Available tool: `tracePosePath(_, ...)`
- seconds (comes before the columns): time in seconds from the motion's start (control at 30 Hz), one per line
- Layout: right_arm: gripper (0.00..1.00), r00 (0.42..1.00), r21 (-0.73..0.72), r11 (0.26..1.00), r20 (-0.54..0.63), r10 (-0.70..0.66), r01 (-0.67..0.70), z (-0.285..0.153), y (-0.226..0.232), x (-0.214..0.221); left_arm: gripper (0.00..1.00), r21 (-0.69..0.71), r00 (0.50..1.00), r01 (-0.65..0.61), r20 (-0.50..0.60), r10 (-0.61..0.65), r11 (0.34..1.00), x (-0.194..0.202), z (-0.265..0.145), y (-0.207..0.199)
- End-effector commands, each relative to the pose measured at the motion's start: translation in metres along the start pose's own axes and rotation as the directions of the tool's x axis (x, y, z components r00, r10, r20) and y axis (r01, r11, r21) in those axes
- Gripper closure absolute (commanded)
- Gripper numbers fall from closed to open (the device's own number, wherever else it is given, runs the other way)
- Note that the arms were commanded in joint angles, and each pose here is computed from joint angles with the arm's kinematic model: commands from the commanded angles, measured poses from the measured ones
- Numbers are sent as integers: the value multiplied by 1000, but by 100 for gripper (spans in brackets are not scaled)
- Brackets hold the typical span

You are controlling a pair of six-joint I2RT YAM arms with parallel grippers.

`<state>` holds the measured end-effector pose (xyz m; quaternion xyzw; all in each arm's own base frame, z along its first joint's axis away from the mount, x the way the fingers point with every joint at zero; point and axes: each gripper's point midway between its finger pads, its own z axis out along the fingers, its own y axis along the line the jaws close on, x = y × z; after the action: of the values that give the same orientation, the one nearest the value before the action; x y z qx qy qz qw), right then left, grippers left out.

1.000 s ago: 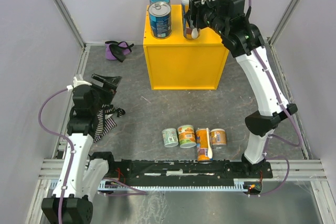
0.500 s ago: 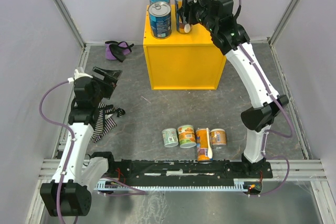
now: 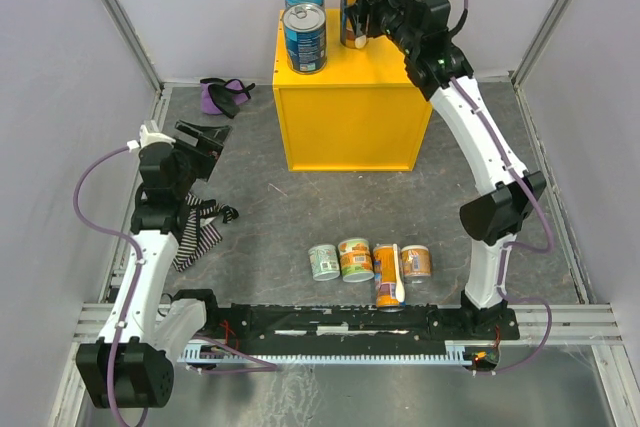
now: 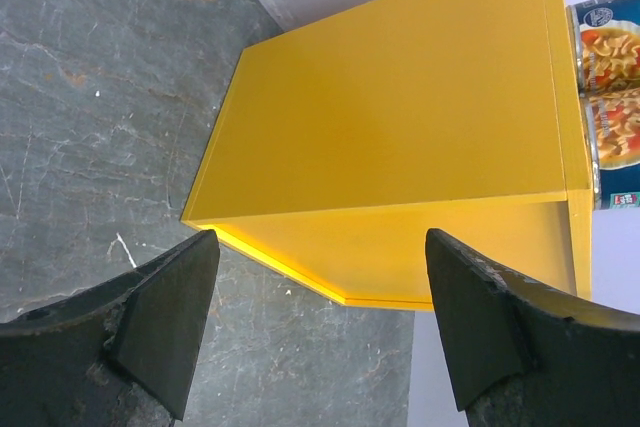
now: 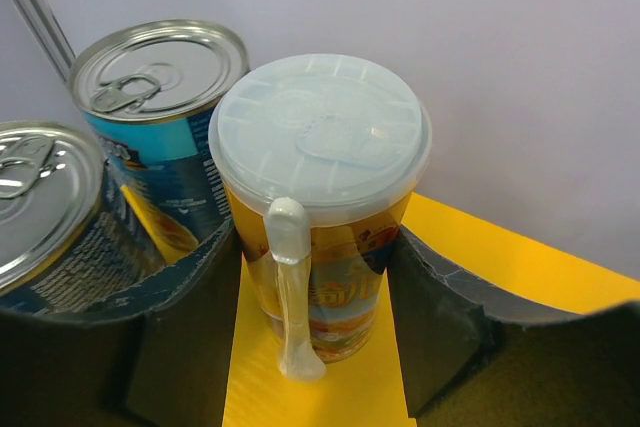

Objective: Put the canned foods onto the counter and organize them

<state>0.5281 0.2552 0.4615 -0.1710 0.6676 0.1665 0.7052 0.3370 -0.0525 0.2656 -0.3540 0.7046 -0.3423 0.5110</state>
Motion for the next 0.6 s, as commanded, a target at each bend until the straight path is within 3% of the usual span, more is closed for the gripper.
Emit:
tracePosePath(0.0,98,977,-37,999,212,13,-6,-1,-13,-60,11,83,998,-56,34,53,995,-9,4,-16)
tracePosePath(0.57,98,990,-207,978,136,40,-11,9,11,-43,12,99,998,-38,50,33,994,-13,10,-19)
